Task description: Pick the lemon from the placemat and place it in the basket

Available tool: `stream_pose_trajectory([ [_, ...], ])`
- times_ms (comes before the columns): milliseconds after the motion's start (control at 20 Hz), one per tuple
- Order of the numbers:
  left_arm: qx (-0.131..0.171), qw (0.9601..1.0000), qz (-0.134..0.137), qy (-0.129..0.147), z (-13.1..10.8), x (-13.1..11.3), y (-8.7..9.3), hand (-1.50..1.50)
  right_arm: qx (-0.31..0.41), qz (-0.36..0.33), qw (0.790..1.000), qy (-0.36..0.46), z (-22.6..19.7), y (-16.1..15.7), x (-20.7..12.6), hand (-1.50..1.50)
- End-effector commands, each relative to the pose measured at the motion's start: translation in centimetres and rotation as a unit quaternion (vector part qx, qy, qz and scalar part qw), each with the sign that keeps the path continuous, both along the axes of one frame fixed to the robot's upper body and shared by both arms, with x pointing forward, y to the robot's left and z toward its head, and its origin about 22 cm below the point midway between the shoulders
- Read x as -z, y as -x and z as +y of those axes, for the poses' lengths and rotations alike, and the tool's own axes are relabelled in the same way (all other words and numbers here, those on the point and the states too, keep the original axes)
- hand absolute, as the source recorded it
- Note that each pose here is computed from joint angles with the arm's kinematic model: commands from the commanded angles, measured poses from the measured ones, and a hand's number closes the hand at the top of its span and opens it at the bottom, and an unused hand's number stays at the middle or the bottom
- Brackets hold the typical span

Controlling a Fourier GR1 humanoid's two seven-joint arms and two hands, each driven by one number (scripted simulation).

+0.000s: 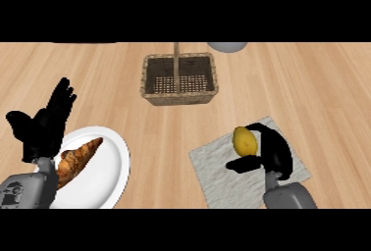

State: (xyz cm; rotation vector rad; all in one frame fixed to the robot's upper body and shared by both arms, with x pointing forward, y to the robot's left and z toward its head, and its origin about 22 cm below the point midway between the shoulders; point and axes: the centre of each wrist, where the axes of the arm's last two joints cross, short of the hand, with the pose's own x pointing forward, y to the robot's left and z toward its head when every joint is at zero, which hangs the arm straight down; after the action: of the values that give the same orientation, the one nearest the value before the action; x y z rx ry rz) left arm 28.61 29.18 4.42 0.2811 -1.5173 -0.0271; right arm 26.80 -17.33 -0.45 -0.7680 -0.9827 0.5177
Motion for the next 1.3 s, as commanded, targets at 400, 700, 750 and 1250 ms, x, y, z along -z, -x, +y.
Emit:
stream_pose_trajectory([
  [400, 0.015, 0.9999, -0.005, 0.003, -1.5, -0.5, -0.8, 0.0, -0.196, 0.008, 0.98, -0.017, 7.3, 2.7, 1.4, 1.5],
  [700, 0.055, 0.9984, -0.009, 0.002, -2.7, -0.5, -1.6, 0.0, -0.481, -0.007, 0.877, -0.001, 15.2, 7.7, -1.2, 1.5],
  [750, 0.06, 0.9982, -0.005, 0.003, -3.1, -0.6, -1.4, 0.0, -0.498, 0.012, 0.867, -0.006, 16.0, 9.2, -0.8, 1.5],
  [1250, 0.015, 0.9999, 0.0, 0.003, -1.3, -0.9, -1.7, 0.0, -0.465, -0.124, 0.838, -0.259, 18.4, 16.4, -5.1, 1.5],
])
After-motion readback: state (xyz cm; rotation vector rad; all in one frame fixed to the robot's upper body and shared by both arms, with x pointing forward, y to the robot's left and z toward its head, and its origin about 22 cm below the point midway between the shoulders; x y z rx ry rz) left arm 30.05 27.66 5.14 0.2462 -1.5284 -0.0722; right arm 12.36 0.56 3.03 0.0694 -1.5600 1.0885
